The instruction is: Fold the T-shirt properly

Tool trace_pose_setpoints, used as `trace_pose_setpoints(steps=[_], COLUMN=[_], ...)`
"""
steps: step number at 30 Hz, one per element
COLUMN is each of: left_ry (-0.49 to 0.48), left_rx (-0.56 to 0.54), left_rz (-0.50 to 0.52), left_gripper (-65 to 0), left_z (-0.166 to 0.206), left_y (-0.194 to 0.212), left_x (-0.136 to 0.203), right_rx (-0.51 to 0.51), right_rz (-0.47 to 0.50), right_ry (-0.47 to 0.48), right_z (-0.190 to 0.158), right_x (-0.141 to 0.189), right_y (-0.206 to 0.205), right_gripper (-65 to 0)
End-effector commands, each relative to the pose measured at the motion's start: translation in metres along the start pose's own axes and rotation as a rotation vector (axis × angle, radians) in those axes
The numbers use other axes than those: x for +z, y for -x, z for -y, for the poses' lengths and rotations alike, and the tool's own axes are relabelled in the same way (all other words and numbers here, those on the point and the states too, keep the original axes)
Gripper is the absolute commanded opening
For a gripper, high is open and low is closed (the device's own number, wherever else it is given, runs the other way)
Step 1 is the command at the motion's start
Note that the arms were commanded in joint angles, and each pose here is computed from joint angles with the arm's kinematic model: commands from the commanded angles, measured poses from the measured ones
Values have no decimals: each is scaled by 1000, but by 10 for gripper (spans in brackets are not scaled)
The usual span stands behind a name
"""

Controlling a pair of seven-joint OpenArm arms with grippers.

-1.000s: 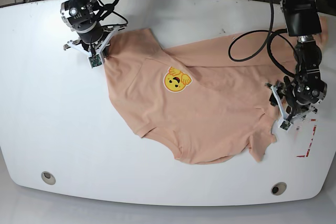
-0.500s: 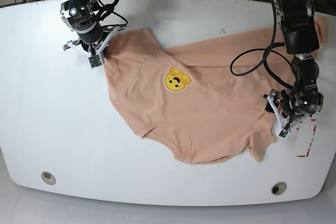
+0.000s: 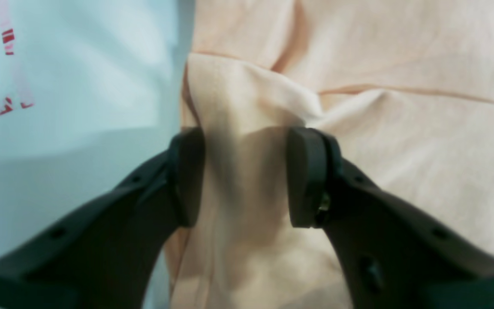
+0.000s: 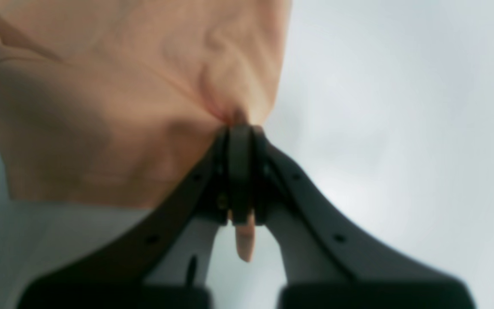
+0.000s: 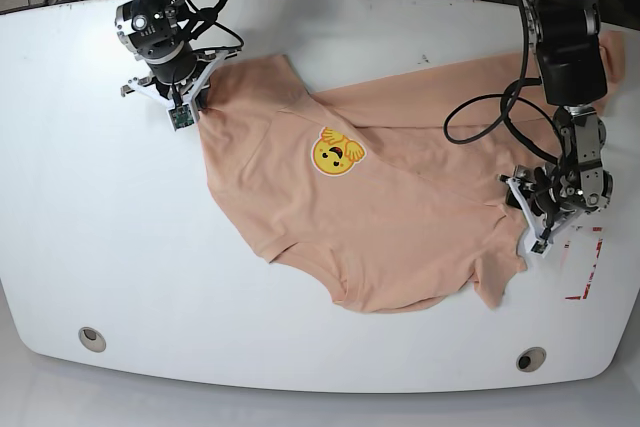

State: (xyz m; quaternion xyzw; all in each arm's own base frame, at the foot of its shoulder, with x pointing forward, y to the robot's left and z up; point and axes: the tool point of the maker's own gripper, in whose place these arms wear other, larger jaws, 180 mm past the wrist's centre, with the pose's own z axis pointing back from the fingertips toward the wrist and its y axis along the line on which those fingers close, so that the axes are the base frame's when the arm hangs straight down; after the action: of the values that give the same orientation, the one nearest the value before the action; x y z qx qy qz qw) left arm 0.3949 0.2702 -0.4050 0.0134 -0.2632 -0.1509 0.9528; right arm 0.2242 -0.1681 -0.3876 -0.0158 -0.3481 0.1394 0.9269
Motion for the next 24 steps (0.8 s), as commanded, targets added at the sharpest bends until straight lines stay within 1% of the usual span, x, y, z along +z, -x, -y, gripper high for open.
trace_pose_setpoints(steps=[1, 5, 12, 17, 24], left_ry=[-24, -23, -27, -37, -66], left_rx=[-2, -2, -9, -86, -193], left_rz=[52, 57, 64, 117, 105], left_gripper=[-468, -649, -650, -650, -650], left_z=[-11, -11, -12, -10, -4], left_y=[-19, -20, -23, -40, -39], left_x=[9, 9, 11, 27, 49], right_rx=[3, 3, 3, 3, 3], right_rz=[55, 61, 63, 63, 63], right_ry=[10, 12, 12, 12, 12], right_z=[4, 5, 5, 5, 5], right_x=[3, 2, 2, 2, 2], right_y=[-16, -18, -19, -19, -19], right_gripper=[-648, -648, -648, -648, -648])
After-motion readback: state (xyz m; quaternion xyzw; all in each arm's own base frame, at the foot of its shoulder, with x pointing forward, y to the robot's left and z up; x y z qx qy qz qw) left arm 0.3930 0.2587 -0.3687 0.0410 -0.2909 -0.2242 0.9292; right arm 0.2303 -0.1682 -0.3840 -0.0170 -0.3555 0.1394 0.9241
